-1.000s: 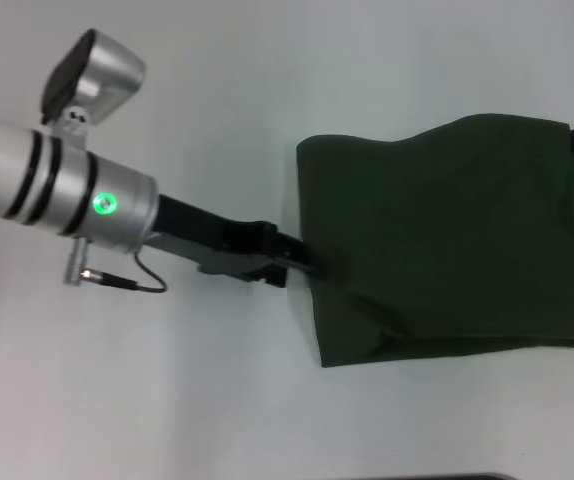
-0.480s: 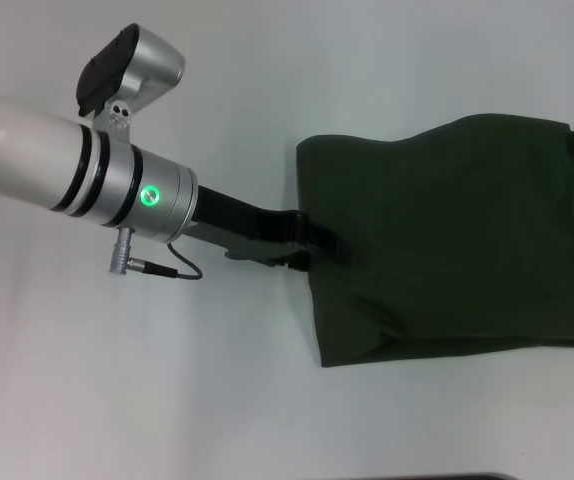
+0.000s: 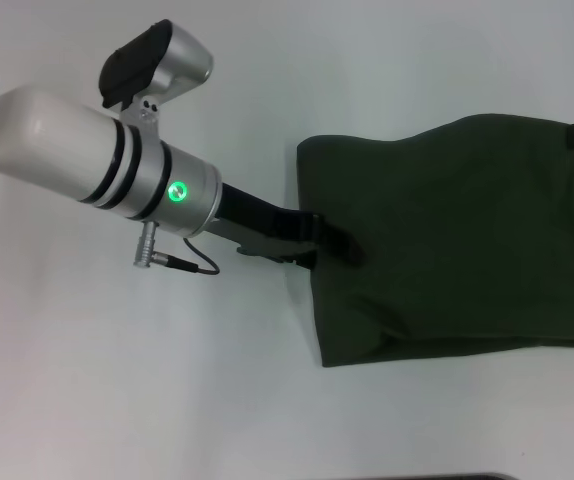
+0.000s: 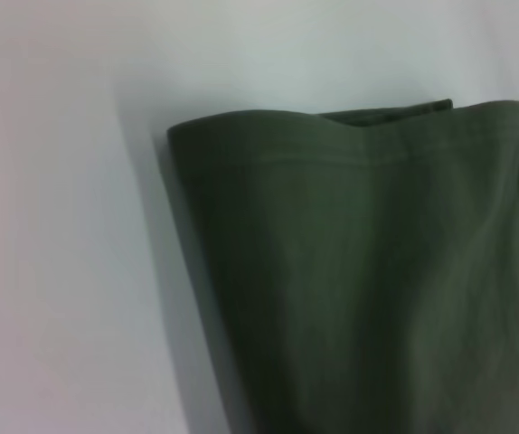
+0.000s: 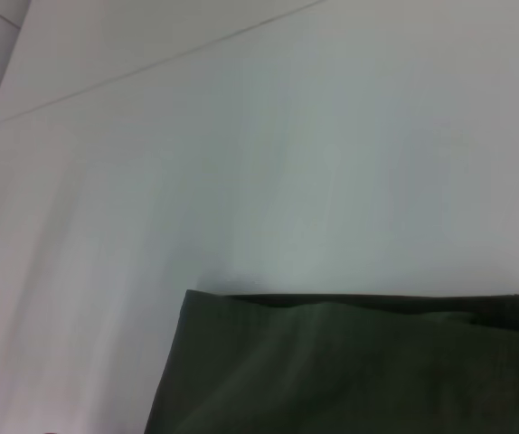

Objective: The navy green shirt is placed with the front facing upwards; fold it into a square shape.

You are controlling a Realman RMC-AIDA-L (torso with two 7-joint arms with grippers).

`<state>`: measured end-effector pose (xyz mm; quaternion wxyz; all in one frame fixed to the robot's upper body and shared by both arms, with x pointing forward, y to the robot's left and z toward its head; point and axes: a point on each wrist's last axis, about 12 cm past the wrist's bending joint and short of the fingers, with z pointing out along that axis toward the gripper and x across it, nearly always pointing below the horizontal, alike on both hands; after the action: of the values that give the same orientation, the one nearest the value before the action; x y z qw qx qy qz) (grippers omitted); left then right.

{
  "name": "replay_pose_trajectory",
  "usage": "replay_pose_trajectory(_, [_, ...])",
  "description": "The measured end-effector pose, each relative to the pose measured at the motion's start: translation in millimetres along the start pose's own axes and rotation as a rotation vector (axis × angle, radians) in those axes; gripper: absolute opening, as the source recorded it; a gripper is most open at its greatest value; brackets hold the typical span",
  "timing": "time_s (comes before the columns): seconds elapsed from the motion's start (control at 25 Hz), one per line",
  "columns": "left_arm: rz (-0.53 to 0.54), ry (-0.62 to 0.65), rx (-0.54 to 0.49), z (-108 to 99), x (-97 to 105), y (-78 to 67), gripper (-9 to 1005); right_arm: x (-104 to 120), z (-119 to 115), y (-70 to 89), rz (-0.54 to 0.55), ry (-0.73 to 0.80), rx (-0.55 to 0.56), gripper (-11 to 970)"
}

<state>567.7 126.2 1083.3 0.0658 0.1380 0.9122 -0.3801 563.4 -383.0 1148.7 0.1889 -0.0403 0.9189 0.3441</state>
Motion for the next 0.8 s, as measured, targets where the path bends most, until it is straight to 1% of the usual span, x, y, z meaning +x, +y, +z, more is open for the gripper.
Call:
replay_pose_trajectory(0.16, [0.007,0.015,0.009,5.3,-1.1,-5.9,630,-0.4,0.7,0.4,-0.006,-0.001,-0.001,417])
replay_pose_trajectory(0.28, [-0.017,0.022,0.012,7.6,-1.4,-6.6,623,-0.5,1.3,0.6,-0.007,-0.002,-0.003,417])
replay_pose_trajectory(0.36, [-0.027,0.030,0.015,6.6,-1.6,-6.7,619,-0.6,1.3,0.9,-0.008,-0.004,-0.006,417])
replay_pose_trajectory(0.52, [0.000,0.033,0.028,1.3,-4.0,-11.5,610,-0.9,0.4,1.7,-0.011,-0.012,-0.018,417])
replay_pose_trajectory(0.72, [-0.006,0.044,0.023,4.1,-3.6,-12.0,396,-0.8,-0.8,1.5,-0.010,-0.017,-0.022,417])
replay_pose_trajectory(0.8, [-0.010,0.044,0.022,4.8,-3.3,-11.5,355,-0.7,-0.8,1.5,-0.010,-0.017,-0.022,417])
